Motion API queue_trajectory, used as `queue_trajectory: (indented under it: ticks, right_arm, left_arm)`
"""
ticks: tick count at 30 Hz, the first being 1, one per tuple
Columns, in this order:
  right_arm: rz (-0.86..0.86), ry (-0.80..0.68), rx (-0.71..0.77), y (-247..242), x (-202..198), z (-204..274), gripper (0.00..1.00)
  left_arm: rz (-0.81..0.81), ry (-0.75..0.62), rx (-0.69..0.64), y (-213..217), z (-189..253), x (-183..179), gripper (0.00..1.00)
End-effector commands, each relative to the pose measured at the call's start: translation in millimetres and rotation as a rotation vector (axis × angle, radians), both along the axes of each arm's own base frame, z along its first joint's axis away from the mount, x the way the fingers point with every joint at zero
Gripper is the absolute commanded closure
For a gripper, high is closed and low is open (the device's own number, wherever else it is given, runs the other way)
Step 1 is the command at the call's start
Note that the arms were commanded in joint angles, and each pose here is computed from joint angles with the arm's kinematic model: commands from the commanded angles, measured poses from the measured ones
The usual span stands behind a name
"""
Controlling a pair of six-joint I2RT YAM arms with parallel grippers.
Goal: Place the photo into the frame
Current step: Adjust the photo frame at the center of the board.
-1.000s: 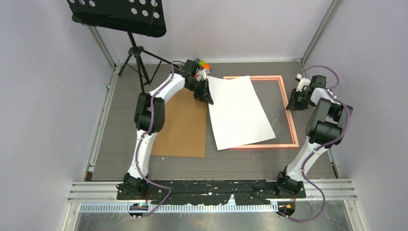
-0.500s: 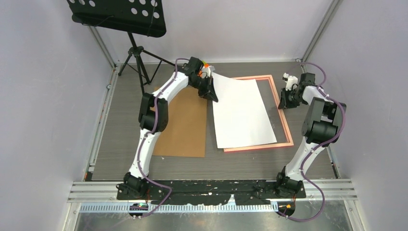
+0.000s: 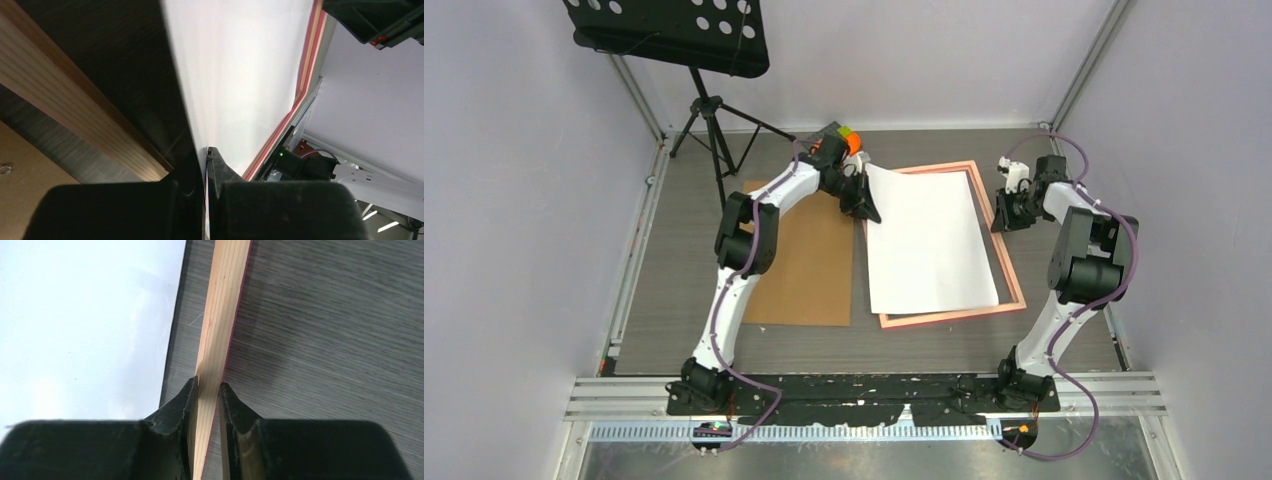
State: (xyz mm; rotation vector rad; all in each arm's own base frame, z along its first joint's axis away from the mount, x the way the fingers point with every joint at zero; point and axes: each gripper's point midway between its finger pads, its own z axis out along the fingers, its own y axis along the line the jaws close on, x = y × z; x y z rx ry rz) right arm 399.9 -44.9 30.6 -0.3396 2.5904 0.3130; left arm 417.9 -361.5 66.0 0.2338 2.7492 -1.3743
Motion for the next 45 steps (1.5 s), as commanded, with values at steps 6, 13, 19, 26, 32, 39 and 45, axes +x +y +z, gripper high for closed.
queue_trajectory:
  ticks: [6, 13, 19, 26, 32, 39, 45]
  right_arm:
    - [0.017, 0.049, 0.068, 26.0, -23.8, 1.4, 0.94]
    - [0.009, 0.049, 0.078, 28.0, -25.3, 0.3, 0.94]
    - [0.007, 0.049, 0.090, 30.8, -29.1, 1.2, 0.94]
    - [0.004, 0.050, 0.092, 31.1, -29.9, 2.1, 0.94]
    - [0.002, 0.048, 0.093, 31.6, -29.3, 2.8, 0.94]
    - [0.000, 0.048, 0.090, 30.9, -30.3, 1.4, 0.94]
    - [-0.005, 0.045, 0.095, 31.8, -30.5, 0.8, 0.94]
  left_arm:
    - [0.121, 0.019, -0.072, -11.8, 14.2, -0.2, 1.00]
    - [0.171, 0.026, -0.079, -8.9, 14.0, 3.8, 1.00]
    - [0.193, 0.040, -0.084, -10.1, 8.3, 5.9, 1.00]
    - [0.213, 0.060, -0.080, -13.4, 2.9, 6.5, 1.00]
    - [0.239, 0.056, -0.057, -9.0, -2.2, 5.2, 1.00]
    - [0.285, 0.056, -0.057, -1.8, -3.1, 6.1, 1.00]
    - [0.324, 0.074, -0.069, 2.4, -5.4, 7.5, 1.00]
